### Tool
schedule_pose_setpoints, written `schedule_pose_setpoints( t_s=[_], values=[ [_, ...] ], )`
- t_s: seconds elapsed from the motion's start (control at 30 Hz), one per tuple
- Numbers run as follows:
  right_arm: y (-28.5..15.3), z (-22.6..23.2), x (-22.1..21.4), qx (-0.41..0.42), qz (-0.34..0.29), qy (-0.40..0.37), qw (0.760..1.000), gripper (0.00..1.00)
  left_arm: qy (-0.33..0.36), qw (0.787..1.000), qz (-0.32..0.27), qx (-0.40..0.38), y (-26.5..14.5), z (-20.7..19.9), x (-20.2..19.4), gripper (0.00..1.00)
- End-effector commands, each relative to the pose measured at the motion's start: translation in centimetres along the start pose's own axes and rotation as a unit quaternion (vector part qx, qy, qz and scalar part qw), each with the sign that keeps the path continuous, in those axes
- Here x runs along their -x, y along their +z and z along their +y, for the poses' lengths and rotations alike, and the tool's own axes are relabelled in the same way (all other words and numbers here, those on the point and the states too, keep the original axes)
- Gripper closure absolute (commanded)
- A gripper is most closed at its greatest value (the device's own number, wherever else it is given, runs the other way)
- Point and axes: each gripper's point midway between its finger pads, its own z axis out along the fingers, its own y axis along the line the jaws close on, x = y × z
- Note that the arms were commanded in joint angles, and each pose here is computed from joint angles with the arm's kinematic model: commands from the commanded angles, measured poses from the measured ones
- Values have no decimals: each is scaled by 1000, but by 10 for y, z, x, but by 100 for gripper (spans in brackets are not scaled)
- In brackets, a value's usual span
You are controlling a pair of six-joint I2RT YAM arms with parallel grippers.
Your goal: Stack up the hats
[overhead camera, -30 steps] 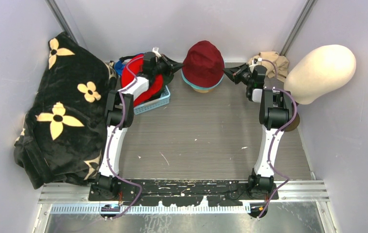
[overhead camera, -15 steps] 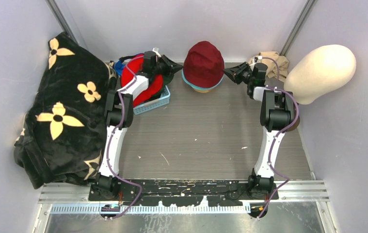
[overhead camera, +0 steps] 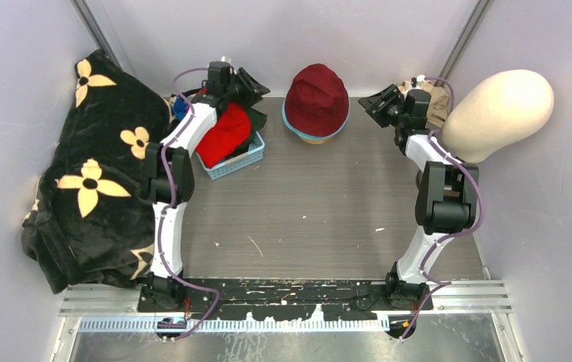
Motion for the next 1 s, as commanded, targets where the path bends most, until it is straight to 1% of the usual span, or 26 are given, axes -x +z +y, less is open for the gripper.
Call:
schedule_pose_setpoints(
  t_s=[0.0, 0.1, 0.17, 0.27, 0.33, 0.4, 0.5, 0.63, 0.77, 0.97],
  values=[
    [-24, 29, 12, -9, -31, -70, 997, 44, 59, 995, -58, -52, -51, -70, 39, 58],
    [-35, 44, 13, -9, -37, -92, 995, 44, 86, 993, -58, -61, -64, -90, 41, 58],
    [-40, 53, 11, -5, -36, -104, 994, 44, 115, 990, -56, -51, -71, -98, 38, 58],
    [-48, 64, 5, -6, -33, -131, 991, 44, 191, 980, -58, 9, -87, -96, 29, 58],
    [-54, 71, 0, -8, -29, -146, 989, 44, 243, 966, -53, 76, -98, -82, 18, 58],
    [-60, 78, -5, -5, -27, -158, 987, 44, 289, 946, -61, 133, -109, -71, 11, 58],
    [-69, 84, -10, 1, -22, -168, 986, 44, 331, 919, -70, 200, -122, -54, 6, 58],
    [-82, 88, -13, 5, -22, -178, 984, 44, 341, 897, -88, 266, -138, -20, 9, 58],
    [-87, 88, -15, 4, -16, -186, 982, 44, 340, 882, -118, 304, -154, -1, 16, 53],
    [-89, 88, -18, 6, -9, -191, 981, 44, 311, 885, -134, 319, -161, 27, 29, 52]
  ],
)
